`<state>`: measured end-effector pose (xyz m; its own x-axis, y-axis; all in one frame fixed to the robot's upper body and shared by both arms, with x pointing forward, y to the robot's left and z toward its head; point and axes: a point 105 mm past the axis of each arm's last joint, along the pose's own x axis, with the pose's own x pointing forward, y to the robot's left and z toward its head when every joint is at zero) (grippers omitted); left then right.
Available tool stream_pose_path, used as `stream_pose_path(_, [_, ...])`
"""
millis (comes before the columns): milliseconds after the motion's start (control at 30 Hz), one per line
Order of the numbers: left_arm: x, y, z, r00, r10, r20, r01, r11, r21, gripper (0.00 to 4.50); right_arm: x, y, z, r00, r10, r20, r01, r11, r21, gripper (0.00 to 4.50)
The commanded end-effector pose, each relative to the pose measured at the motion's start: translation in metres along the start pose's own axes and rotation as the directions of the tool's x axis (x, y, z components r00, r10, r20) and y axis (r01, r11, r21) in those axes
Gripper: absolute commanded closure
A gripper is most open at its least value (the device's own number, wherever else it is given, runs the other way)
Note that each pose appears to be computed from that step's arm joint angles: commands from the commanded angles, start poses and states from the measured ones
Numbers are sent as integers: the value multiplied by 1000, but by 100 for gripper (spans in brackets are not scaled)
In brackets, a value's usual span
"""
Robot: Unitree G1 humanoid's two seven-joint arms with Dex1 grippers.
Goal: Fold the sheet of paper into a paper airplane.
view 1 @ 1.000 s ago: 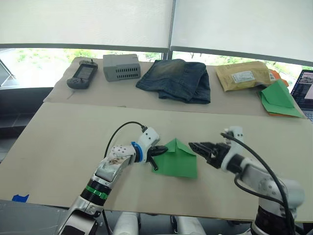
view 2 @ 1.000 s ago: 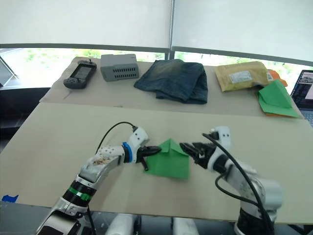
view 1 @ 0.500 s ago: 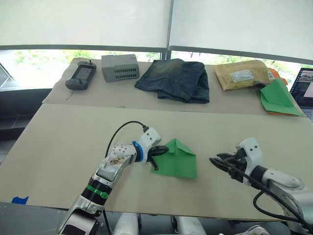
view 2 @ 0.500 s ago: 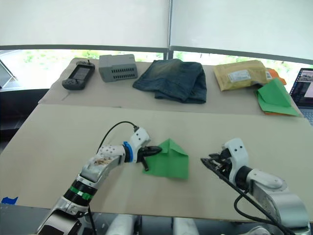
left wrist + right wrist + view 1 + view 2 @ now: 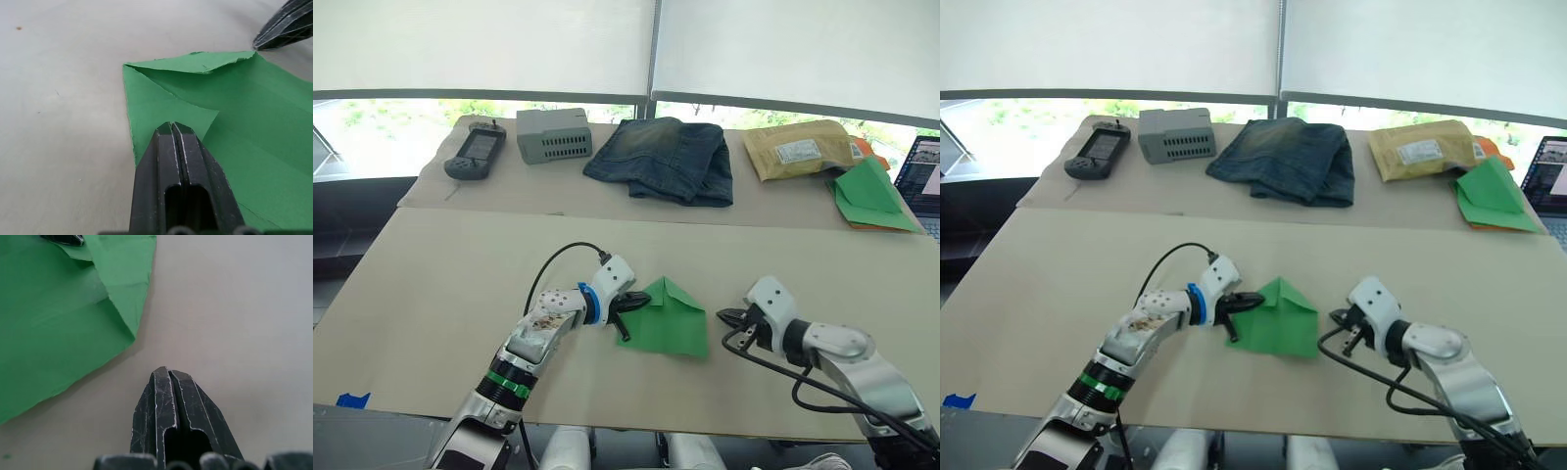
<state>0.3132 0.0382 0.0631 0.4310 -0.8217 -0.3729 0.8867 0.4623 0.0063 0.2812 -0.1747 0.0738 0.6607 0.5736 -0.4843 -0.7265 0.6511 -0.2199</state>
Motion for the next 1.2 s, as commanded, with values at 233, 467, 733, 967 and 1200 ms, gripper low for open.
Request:
stream_pose_path(233, [3, -8, -29, 995, -21, -100, 16, 999, -46, 450, 14, 12, 20, 985, 113, 127, -122, 990, 69, 441])
stream_pose_path(467, [2, -9, -31, 995, -16, -103, 12, 999, -44, 450, 9, 12, 40, 957, 115, 267, -170, 967, 191, 441])
stream_pose_path(733, [3, -8, -31, 994, -15, -106, 12, 999, -32, 450, 9, 19, 46, 939, 148, 309, -229, 943, 243, 441])
stream_pose_path(967, [4, -8, -30, 994, -18, -109, 17, 1000, -14, 450, 16, 26, 54, 925, 171, 338, -267, 928, 259, 441])
stream_pose_path(1200, [10, -12, -28, 994, -32, -105, 32, 999, 1, 450, 17, 36, 71, 881, 222, 418, -362, 885, 293, 441])
